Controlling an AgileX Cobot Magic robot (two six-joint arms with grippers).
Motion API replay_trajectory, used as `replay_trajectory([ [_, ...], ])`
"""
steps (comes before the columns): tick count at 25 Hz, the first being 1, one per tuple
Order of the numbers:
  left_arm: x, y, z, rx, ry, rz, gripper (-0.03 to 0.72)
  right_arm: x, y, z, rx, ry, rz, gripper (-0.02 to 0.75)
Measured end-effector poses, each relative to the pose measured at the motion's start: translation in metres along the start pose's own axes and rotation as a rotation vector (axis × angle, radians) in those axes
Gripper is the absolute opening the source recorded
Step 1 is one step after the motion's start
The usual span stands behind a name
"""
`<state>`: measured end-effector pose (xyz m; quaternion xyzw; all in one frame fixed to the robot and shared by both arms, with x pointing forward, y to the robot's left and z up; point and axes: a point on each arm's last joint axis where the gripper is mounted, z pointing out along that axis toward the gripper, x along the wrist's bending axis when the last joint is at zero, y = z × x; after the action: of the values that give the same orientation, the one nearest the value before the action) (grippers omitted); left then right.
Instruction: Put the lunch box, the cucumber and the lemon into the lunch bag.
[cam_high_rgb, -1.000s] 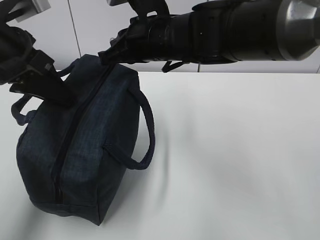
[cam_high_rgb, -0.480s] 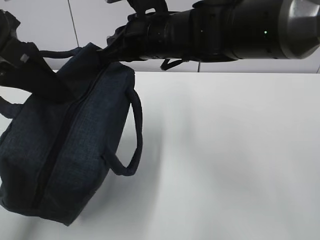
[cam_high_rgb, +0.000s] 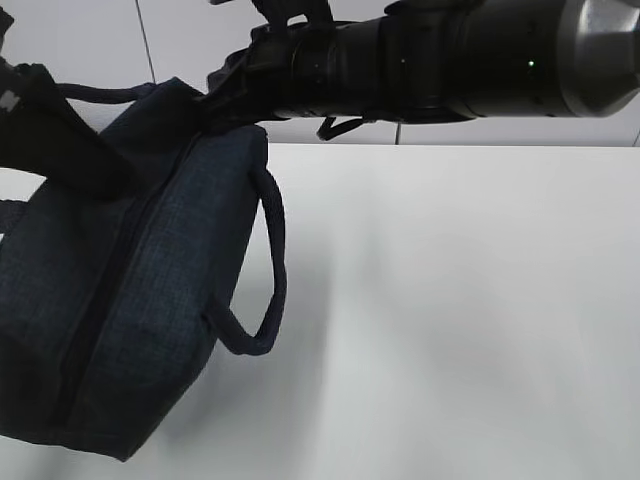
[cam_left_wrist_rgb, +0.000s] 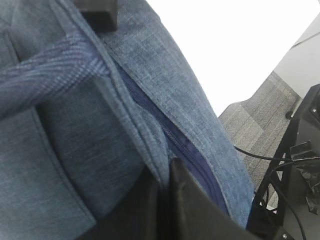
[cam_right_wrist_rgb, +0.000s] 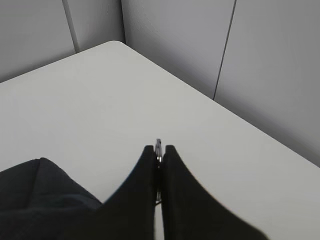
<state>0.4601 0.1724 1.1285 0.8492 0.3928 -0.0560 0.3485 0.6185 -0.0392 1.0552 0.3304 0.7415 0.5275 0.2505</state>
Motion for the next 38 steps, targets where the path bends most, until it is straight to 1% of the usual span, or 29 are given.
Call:
replay_trajectory([
  [4, -0.005, -0.002, -0.007, -0.018, 0.003, 0.025, -0.008, 0.001, 0.001, 0.0, -0.005, 0.011, -0.002, 0.0],
  [8, -0.011, -0.005, -0.015, -0.027, 0.002, 0.066, -0.008, -0.001, 0.003, -0.001, -0.029, 0.066, 0.018, 0.0],
  [11, -0.013, -0.005, -0.016, -0.032, 0.003, 0.084, -0.008, -0.006, 0.004, -0.003, -0.041, 0.083, 0.039, 0.0],
  [14, -0.014, -0.005, -0.018, -0.038, 0.006, 0.103, -0.008, -0.012, 0.004, -0.004, -0.047, 0.089, 0.054, 0.0],
  [19, -0.017, -0.007, -0.023, -0.053, 0.01, 0.136, -0.008, -0.01, 0.004, -0.004, -0.052, 0.104, 0.053, 0.0],
  [23, -0.021, -0.007, -0.025, -0.07, -0.004, 0.162, -0.008, -0.01, 0.004, -0.004, -0.052, 0.106, 0.053, 0.0],
  [28, -0.027, -0.009, -0.033, -0.098, -0.005, 0.198, -0.008, -0.007, 0.006, -0.005, -0.062, 0.132, 0.056, 0.0],
  [38, -0.038, -0.014, -0.047, -0.146, 0.007, 0.239, -0.008, -0.005, 0.01, -0.007, -0.079, 0.154, 0.057, 0.0],
])
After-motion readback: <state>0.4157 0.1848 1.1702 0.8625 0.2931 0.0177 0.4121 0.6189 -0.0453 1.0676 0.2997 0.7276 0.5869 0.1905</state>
